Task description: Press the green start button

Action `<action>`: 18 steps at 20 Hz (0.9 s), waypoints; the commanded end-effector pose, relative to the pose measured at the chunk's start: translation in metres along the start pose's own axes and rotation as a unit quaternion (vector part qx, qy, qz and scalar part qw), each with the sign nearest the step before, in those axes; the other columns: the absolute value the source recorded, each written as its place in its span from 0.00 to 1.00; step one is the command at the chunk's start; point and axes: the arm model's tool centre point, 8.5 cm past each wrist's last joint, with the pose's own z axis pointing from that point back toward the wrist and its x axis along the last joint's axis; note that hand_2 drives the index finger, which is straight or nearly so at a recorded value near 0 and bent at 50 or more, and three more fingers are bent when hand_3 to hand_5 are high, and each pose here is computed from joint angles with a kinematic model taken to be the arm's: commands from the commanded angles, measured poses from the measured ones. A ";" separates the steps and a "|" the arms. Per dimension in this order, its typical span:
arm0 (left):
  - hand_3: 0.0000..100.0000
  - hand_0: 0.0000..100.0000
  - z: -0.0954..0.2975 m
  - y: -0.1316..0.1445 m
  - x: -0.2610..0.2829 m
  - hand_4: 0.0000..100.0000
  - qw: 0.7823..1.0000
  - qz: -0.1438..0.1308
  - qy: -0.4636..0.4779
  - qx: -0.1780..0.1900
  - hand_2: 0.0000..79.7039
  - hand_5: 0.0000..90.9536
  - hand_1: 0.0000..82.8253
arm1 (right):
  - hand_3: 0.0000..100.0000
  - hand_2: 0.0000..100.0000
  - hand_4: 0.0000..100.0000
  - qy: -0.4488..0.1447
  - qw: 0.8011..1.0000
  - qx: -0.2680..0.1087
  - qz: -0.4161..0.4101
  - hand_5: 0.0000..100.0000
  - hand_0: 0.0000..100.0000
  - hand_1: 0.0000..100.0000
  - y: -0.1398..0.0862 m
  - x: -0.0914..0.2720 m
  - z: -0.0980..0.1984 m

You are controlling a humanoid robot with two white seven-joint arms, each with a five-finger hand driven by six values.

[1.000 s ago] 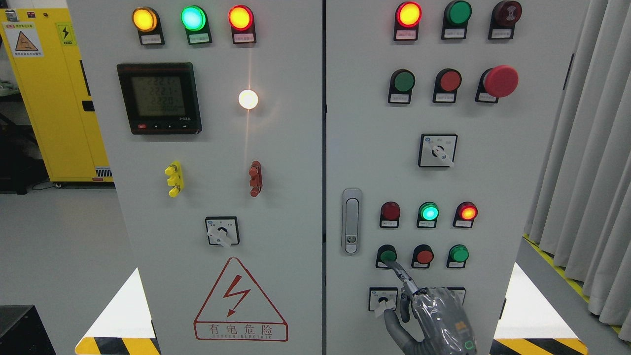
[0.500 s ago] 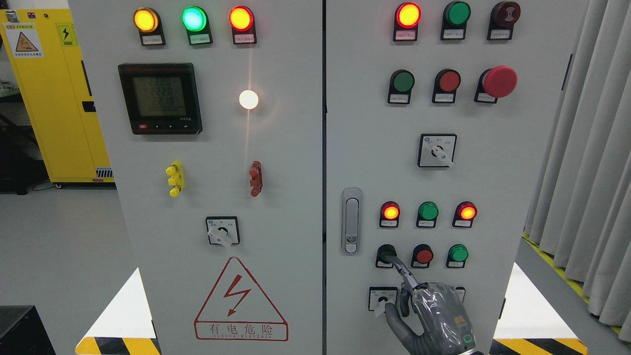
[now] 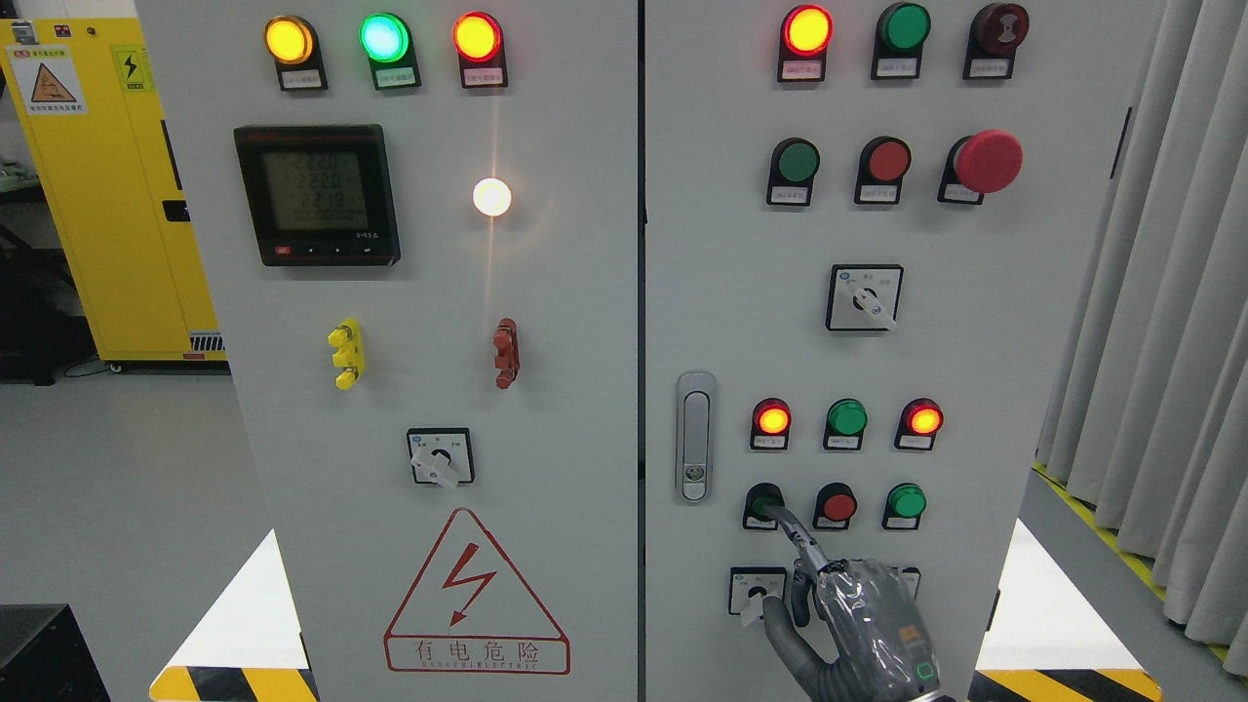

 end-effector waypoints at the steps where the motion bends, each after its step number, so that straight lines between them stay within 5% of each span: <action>1: 0.00 0.12 0.000 0.000 0.000 0.00 1.000 0.000 0.000 0.000 0.00 0.00 0.67 | 0.87 0.00 0.97 -0.016 1.000 -0.024 -0.001 1.00 0.72 0.91 -0.010 0.012 0.001; 9: 0.00 0.12 0.000 0.000 0.000 0.00 1.000 0.000 0.000 0.000 0.00 0.00 0.67 | 0.86 0.00 0.95 -0.052 0.998 -0.043 -0.007 0.99 0.78 0.90 -0.019 0.029 0.008; 13: 0.00 0.12 0.000 0.000 0.000 0.00 1.000 0.000 0.000 0.000 0.00 0.00 0.67 | 0.82 0.00 0.90 -0.075 0.989 -0.065 -0.109 0.90 0.78 0.87 -0.024 0.048 0.015; 15: 0.00 0.12 0.000 0.000 0.000 0.00 1.000 0.000 0.001 0.000 0.00 0.00 0.67 | 0.72 0.02 0.78 -0.078 0.978 -0.080 -0.173 0.81 0.61 0.80 -0.029 0.055 0.019; 18: 0.00 0.12 0.000 0.000 0.000 0.00 1.000 0.000 0.000 0.000 0.00 0.00 0.67 | 0.49 0.03 0.56 -0.078 0.958 -0.094 -0.259 0.60 0.53 0.73 -0.033 0.058 0.024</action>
